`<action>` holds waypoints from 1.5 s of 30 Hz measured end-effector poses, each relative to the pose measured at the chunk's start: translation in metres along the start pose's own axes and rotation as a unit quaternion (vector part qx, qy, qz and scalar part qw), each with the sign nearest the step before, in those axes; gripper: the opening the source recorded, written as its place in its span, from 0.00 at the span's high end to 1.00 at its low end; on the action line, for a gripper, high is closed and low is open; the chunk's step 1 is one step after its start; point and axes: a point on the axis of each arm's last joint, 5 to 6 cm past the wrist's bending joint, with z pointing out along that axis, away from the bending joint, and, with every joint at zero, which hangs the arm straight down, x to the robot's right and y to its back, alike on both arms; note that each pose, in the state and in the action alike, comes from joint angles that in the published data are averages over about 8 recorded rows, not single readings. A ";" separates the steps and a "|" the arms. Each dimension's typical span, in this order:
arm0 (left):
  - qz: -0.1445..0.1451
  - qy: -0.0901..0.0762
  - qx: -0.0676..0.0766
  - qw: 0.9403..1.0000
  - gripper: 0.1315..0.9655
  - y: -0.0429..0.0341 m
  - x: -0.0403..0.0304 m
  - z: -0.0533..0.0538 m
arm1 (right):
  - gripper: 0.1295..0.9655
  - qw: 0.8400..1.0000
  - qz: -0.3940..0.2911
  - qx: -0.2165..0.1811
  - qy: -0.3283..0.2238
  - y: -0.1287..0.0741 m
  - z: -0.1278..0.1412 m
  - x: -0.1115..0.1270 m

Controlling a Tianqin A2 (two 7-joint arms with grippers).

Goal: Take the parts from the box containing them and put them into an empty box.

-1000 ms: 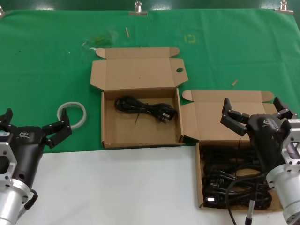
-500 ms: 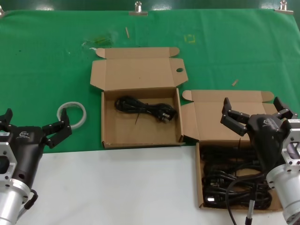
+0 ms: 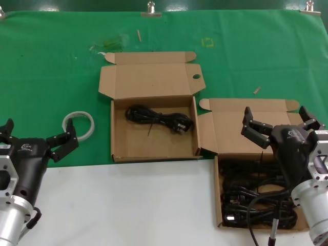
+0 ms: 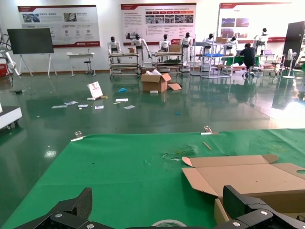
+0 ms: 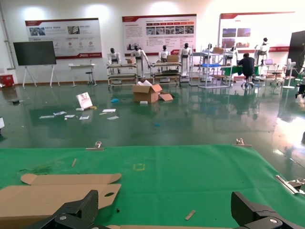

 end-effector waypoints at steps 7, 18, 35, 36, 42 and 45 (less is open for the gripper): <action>0.000 0.000 0.000 1.000 0.00 0.0000 0.0000 0.000 | 0.00 1.000 0.000 0.000 0.000 0.000 0.000 0.000; 0.000 0.000 0.000 1.000 0.00 0.0000 0.0000 0.000 | 0.00 1.000 0.000 0.000 0.000 0.000 0.000 0.000; 0.000 0.000 0.000 1.000 0.00 0.0000 0.0000 0.000 | 0.00 1.000 0.000 0.000 0.000 0.000 0.000 0.000; 0.000 0.000 0.000 1.000 0.00 0.0000 0.0000 0.000 | 0.00 1.000 0.000 0.000 0.000 0.000 0.000 0.000; 0.000 0.000 0.000 1.000 0.00 0.0000 0.0000 0.000 | 0.00 1.000 0.000 0.000 0.000 0.000 0.000 0.000; 0.000 0.000 0.000 1.000 0.00 0.0000 0.0000 0.000 | 0.00 1.000 0.000 0.000 0.000 0.000 0.000 0.000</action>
